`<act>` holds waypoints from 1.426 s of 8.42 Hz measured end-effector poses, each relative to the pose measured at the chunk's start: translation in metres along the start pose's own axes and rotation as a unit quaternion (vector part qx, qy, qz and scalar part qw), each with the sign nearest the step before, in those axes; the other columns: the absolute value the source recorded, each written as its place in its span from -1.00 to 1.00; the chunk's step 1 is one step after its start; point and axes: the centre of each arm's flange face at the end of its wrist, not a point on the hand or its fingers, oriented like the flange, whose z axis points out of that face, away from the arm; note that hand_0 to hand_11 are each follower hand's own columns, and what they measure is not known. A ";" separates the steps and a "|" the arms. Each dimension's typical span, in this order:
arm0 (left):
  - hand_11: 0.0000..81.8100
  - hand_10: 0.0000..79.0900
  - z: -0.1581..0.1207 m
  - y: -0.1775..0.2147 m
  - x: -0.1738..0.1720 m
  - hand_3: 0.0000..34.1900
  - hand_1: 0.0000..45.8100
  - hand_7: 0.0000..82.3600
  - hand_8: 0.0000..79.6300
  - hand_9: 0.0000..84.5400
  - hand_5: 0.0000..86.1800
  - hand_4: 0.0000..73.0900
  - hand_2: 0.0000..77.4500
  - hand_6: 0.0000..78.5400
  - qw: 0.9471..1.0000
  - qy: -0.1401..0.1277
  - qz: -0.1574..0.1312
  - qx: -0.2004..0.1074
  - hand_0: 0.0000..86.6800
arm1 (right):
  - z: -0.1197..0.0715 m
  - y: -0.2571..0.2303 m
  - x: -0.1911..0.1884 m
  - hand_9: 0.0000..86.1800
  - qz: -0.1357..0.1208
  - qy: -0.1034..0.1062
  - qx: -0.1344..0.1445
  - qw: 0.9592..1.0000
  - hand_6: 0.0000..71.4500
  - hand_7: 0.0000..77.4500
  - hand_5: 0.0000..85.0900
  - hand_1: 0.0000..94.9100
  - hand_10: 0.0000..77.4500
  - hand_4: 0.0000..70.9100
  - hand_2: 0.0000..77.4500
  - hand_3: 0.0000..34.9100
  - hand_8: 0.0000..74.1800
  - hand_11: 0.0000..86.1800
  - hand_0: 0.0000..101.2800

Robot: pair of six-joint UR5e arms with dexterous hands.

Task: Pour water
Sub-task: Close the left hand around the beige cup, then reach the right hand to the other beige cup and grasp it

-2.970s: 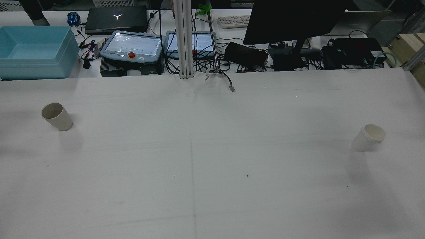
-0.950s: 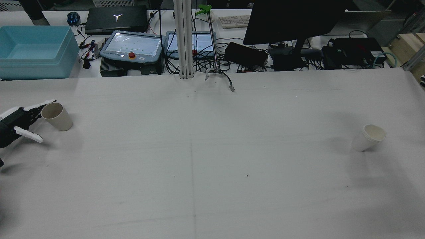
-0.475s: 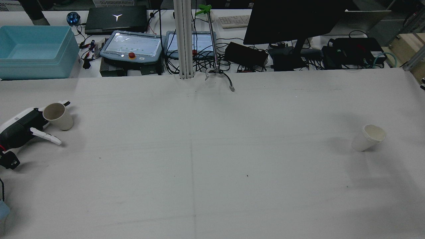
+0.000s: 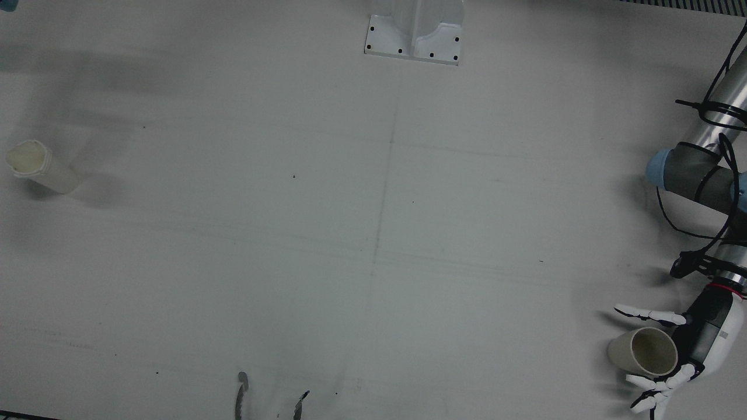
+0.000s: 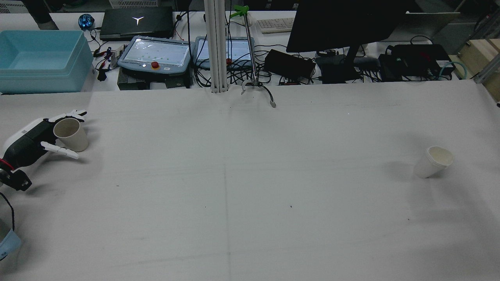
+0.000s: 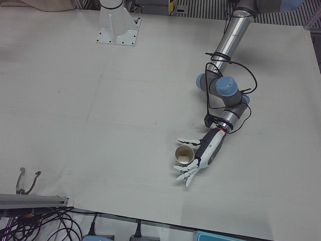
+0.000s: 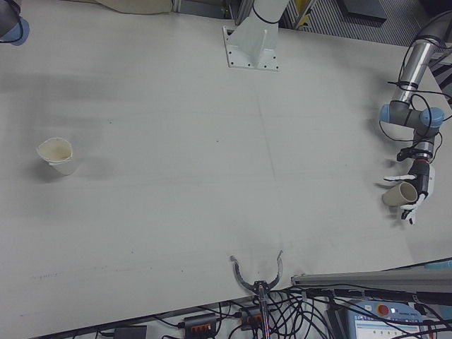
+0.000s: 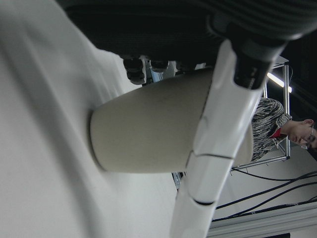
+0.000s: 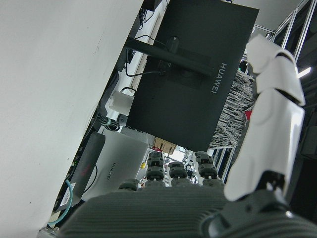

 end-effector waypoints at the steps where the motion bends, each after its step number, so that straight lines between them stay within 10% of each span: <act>1: -0.75 -0.88 0.003 0.003 0.002 -1.00 0.60 -0.71 -0.95 -0.97 0.06 -0.46 -0.97 -0.65 1.000 0.006 -0.005 0.002 0.86 | -0.001 -0.001 0.000 -0.73 0.000 0.000 0.001 1.000 -0.71 -0.93 -0.83 -0.56 -1.00 -0.95 -0.45 -1.00 -0.74 -0.99 0.00; 2: -0.68 -0.82 0.006 0.005 0.002 -1.00 0.31 -0.67 -0.95 -0.97 0.22 -0.28 -0.99 -0.60 1.000 0.008 -0.009 0.006 0.86 | -0.001 -0.002 0.000 -0.73 0.000 0.000 0.002 1.000 -0.71 -0.93 -0.82 -0.56 -1.00 -0.89 -0.45 -1.00 -0.74 -0.99 0.00; 8: -0.57 -0.77 0.015 0.030 0.013 -1.00 0.40 -0.54 -0.85 -0.91 0.27 -0.22 -0.38 -0.51 0.997 0.000 -0.067 0.034 0.87 | 0.004 0.007 -0.002 -0.75 0.017 -0.005 -0.020 1.000 -0.71 -0.94 -0.83 -0.46 -1.00 -1.00 -0.34 -1.00 -0.75 -0.99 0.01; 12: -0.60 -0.77 -0.010 0.061 0.034 -1.00 0.40 -0.54 -0.86 -0.91 0.27 -0.22 -0.35 -0.51 0.995 -0.001 -0.093 0.036 0.87 | 0.006 -0.005 0.054 -0.94 -0.023 0.052 -0.042 0.998 -0.63 -0.94 -0.80 -0.37 -1.00 -1.00 -0.17 -1.00 -0.82 -0.99 0.14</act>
